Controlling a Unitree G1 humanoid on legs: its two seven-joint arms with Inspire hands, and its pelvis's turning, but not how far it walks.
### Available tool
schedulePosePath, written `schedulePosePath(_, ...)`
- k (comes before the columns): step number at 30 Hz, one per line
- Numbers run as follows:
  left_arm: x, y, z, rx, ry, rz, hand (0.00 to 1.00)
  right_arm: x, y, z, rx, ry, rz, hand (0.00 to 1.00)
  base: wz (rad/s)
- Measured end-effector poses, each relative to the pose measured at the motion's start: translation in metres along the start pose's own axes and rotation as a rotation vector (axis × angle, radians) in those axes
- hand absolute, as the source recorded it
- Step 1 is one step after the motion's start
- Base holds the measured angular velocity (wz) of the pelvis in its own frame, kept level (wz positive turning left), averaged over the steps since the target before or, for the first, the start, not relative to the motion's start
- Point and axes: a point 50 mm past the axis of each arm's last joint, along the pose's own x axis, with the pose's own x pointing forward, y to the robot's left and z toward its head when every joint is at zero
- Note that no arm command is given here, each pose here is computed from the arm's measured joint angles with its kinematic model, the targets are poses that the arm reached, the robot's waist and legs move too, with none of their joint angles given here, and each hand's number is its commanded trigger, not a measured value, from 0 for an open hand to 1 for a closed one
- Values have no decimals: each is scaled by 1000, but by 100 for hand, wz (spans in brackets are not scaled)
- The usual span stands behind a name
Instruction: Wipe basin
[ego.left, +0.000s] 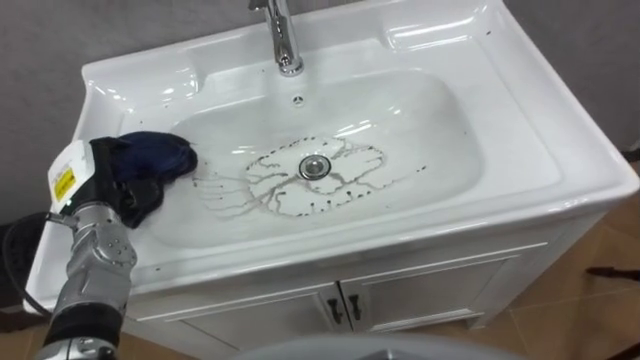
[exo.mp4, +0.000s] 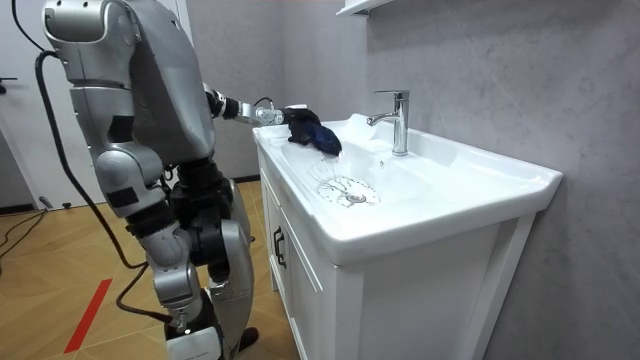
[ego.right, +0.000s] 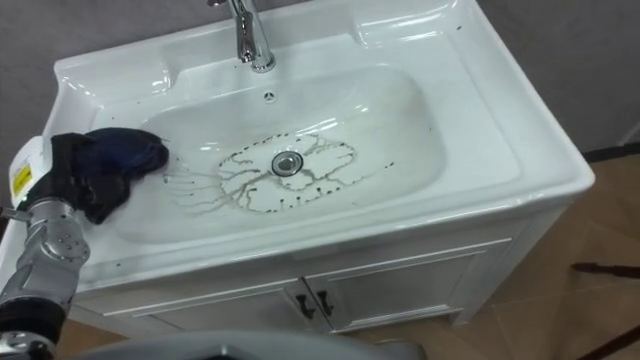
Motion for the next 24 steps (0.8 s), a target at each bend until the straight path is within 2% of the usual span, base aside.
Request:
schedulePosePath(6, 5, 4, 18, -43, -37, -3, 100, 0, 3, 8, 9, -42, 10, 0, 21)
schedulePosePath(10, 4, 6, 41, -54, -102, -13, 100, 1, 4, 13, 9, -65, -8, 0, 34)
schedulePosePath(19, -9, 13, 93, -73, -332, 12, 100, 2, 7, 17, -19, -102, -16, 0, 16)
schedulePosePath(24, -20, 34, 123, -104, -485, 102, 100, 2, 10, 20, -22, -131, -19, 0, 4)
